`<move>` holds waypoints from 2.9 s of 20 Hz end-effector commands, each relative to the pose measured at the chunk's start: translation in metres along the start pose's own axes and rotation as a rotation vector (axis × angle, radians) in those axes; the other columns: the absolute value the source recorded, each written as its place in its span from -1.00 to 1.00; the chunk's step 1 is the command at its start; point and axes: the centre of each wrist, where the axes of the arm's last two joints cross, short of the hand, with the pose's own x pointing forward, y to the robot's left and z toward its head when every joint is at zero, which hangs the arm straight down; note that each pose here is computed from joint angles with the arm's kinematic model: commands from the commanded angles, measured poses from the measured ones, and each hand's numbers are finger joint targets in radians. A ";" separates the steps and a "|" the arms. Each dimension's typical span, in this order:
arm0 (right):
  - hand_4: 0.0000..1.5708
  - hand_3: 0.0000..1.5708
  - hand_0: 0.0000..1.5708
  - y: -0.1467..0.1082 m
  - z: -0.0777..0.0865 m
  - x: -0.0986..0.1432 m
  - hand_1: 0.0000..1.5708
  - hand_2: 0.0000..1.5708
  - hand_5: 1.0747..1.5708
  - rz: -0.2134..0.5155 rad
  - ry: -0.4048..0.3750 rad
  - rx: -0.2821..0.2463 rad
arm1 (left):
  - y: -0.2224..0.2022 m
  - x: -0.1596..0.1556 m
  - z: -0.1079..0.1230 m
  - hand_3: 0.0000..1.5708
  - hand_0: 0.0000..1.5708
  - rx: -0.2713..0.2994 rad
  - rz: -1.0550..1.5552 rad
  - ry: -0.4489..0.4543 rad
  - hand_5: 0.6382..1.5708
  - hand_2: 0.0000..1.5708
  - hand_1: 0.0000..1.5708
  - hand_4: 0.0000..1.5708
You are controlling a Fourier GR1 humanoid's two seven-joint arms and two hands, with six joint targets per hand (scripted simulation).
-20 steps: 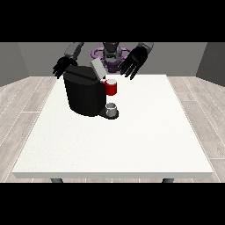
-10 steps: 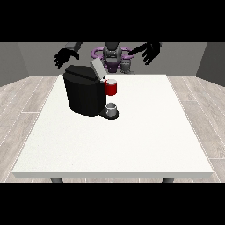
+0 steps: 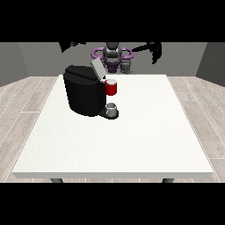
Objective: Insert the coffee pod into the coffee machine and close the lid
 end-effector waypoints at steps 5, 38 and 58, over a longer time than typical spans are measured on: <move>-1.00 -1.00 -1.00 -0.007 -0.013 0.016 -1.00 -1.00 1.00 0.030 -0.060 0.077 | -0.012 -0.021 0.021 -1.00 -1.00 -0.048 0.154 -0.028 1.00 -1.00 -1.00 -1.00; -1.00 -1.00 -1.00 0.059 -0.084 0.036 -1.00 -1.00 1.00 0.097 -0.080 0.214 | -0.005 0.020 0.086 -1.00 -1.00 0.066 0.171 -0.126 1.00 -1.00 -1.00 -1.00; -1.00 -1.00 -1.00 0.082 -0.118 0.069 -1.00 -1.00 1.00 0.115 -0.201 0.243 | -0.003 0.040 0.080 -1.00 -1.00 0.075 0.149 -0.199 1.00 -1.00 -1.00 -1.00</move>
